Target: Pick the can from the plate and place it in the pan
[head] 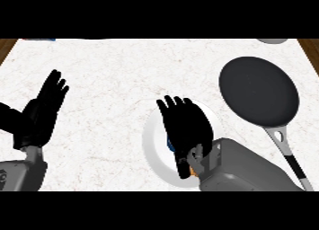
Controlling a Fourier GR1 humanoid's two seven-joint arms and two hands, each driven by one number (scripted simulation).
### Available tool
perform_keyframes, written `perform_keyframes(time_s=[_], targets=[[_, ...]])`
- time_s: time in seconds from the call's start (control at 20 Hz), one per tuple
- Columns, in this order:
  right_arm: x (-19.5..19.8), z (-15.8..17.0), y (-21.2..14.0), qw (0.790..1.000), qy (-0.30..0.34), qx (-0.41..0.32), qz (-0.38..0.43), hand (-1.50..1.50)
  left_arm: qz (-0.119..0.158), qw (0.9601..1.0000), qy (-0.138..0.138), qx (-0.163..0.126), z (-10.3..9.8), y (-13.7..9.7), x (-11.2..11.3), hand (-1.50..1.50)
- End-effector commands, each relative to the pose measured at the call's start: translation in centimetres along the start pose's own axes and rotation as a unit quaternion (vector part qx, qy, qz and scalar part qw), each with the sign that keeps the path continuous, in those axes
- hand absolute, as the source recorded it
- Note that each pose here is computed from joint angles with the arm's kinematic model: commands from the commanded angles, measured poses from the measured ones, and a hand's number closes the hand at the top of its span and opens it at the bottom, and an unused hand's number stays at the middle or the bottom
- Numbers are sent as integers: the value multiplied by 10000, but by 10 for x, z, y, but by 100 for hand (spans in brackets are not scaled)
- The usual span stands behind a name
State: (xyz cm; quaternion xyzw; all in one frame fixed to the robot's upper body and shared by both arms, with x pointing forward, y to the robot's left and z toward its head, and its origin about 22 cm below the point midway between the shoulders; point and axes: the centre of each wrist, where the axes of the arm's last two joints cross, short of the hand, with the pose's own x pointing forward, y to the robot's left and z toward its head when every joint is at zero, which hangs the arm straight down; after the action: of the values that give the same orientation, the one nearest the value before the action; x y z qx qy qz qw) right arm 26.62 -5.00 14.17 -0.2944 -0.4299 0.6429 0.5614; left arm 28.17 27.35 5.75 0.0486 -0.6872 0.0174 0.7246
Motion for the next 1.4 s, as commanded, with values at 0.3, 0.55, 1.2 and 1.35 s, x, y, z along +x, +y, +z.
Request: perform_keyframes(time_s=[0.3,0.55,1.2,1.35], targets=[[12,-16,21,9969,748,192,113,-150,109,9999,-10,-22,4,-13,6,0],[-6,-31,19,9955,846,362,234,-150,73,10000,-3,3,-13,3,6,0],[-9,-59,64,9962,740,460,-64,-150,-13,10000,-25,25,12,-3,9,0],[-8,-81,47,9961,666,582,-59,-150,35,10000,-45,-19,-4,-7,4,0]])
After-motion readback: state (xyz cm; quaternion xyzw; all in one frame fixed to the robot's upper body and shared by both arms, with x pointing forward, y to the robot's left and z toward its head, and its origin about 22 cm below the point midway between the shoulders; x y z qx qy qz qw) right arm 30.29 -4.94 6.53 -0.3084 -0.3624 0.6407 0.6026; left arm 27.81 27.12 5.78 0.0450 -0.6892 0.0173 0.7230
